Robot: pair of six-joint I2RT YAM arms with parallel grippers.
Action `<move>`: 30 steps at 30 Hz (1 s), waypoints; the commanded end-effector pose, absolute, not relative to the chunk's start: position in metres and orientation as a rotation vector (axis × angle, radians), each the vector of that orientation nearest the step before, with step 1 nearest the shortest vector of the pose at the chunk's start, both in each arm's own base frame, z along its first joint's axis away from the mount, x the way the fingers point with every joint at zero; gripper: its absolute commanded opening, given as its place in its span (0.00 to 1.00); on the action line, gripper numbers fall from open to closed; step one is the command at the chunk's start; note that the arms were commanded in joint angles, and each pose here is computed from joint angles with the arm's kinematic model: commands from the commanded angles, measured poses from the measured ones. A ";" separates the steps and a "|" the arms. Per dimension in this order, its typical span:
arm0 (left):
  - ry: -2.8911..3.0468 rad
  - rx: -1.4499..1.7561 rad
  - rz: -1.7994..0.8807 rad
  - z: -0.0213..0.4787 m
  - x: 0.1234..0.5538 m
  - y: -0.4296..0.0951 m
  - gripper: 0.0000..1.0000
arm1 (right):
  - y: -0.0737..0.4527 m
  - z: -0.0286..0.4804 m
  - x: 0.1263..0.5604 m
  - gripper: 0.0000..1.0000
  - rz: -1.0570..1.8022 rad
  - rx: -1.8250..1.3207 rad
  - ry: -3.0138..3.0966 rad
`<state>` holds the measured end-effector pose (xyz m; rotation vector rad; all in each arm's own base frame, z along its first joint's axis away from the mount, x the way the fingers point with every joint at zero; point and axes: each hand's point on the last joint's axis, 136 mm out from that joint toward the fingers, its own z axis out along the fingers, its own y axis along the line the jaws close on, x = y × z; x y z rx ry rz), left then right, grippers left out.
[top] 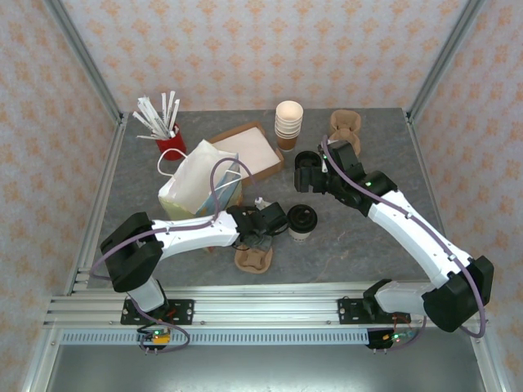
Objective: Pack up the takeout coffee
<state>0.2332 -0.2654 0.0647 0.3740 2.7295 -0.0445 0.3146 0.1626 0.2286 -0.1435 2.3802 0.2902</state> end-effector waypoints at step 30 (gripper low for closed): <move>2.817 0.199 -0.051 0.045 0.230 -0.261 0.43 | 0.161 0.232 0.317 1.00 0.300 -0.118 2.365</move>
